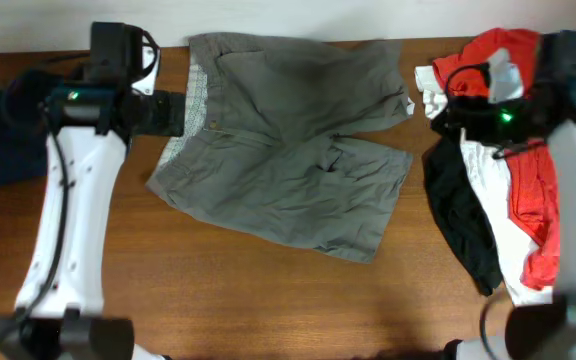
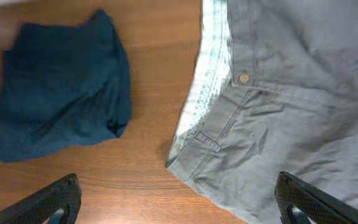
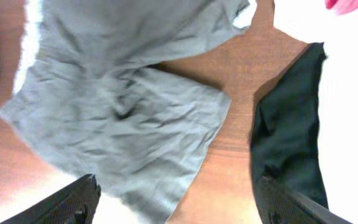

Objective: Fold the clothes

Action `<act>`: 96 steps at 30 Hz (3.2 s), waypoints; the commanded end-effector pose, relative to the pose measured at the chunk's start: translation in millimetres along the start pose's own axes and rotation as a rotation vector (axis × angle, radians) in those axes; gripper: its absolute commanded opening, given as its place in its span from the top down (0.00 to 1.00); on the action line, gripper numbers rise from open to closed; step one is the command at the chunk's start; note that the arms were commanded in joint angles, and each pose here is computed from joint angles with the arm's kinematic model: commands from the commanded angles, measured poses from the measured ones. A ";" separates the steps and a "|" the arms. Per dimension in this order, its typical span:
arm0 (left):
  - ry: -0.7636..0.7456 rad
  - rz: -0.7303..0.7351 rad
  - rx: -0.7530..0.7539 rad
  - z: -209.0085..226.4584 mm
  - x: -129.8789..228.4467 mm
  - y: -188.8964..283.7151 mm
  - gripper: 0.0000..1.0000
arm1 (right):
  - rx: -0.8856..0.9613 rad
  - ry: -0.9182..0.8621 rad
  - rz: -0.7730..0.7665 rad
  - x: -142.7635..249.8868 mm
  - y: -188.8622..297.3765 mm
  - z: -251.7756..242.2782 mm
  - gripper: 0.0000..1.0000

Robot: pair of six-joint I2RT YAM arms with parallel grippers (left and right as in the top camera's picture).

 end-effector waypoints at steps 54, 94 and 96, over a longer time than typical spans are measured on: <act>0.190 0.368 0.027 9.6 154.8 -182.7 0.41 | -0.163 -0.165 0.323 217.2 -180.3 87.7 0.65; 0.186 0.426 0.024 0.9 191.2 -260.7 1.00 | -0.047 -0.175 0.143 160.1 -150.6 9.7 0.14; 0.186 0.426 0.025 0.9 191.2 -260.7 1.00 | -0.051 -0.174 0.176 167.3 -149.4 11.5 0.13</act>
Point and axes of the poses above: each gripper's point midway between its finger pads, its own y axis back along the fingers, its own z axis along the line the jaws close on, x = y × z, the point moved 3 cm from there along y, back along the fingers, and after that the axes turned 11 degrees about y, right-handed, at the moved point
